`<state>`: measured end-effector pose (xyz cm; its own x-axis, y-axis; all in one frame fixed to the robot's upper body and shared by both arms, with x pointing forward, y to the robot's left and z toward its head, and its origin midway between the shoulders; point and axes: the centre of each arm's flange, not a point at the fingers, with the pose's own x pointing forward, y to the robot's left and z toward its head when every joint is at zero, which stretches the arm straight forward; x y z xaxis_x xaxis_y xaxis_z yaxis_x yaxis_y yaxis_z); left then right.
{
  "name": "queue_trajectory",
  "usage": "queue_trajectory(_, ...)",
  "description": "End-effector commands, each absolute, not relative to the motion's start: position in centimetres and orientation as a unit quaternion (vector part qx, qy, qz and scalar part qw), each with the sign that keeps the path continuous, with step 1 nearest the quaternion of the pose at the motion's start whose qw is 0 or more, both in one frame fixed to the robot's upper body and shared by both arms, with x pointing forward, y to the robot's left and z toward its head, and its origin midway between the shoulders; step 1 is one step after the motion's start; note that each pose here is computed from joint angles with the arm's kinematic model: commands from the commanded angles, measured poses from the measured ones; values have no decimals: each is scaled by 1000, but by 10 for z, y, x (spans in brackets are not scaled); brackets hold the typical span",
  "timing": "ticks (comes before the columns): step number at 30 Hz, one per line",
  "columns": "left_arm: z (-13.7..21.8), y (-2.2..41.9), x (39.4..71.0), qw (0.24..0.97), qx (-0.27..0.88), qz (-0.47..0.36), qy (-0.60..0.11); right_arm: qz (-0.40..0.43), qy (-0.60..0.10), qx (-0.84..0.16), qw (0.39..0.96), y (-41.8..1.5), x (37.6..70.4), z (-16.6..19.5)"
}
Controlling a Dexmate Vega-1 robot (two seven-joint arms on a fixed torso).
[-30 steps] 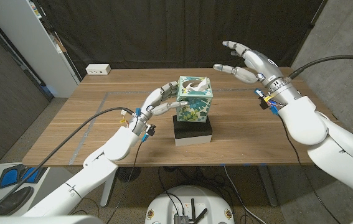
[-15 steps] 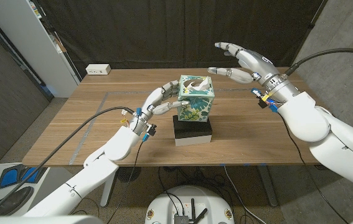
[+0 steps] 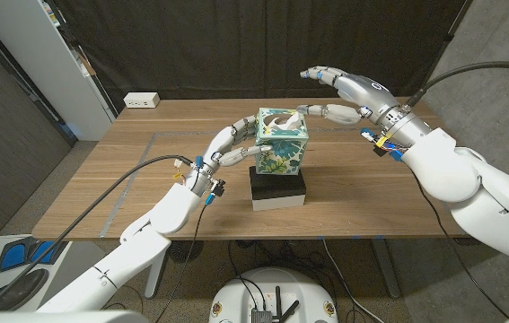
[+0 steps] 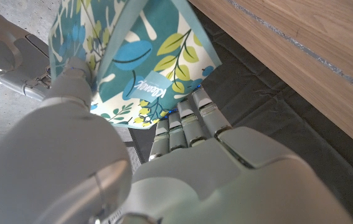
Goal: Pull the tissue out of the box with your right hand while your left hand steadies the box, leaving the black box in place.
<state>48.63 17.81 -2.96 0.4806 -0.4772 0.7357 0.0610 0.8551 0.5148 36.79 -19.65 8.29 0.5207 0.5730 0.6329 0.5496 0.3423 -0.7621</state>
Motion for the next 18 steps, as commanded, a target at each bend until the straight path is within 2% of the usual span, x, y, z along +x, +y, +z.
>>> queue_trajectory(1, -29, 179, 483, 832, 218, -156, -486, 11, -472, -618, 628, -187, 363, 86)
queue_trajectory(18, -28, 180, 485, 833, 210, -157, -486, 31, -454, -645, 613, -181, 362, 92)
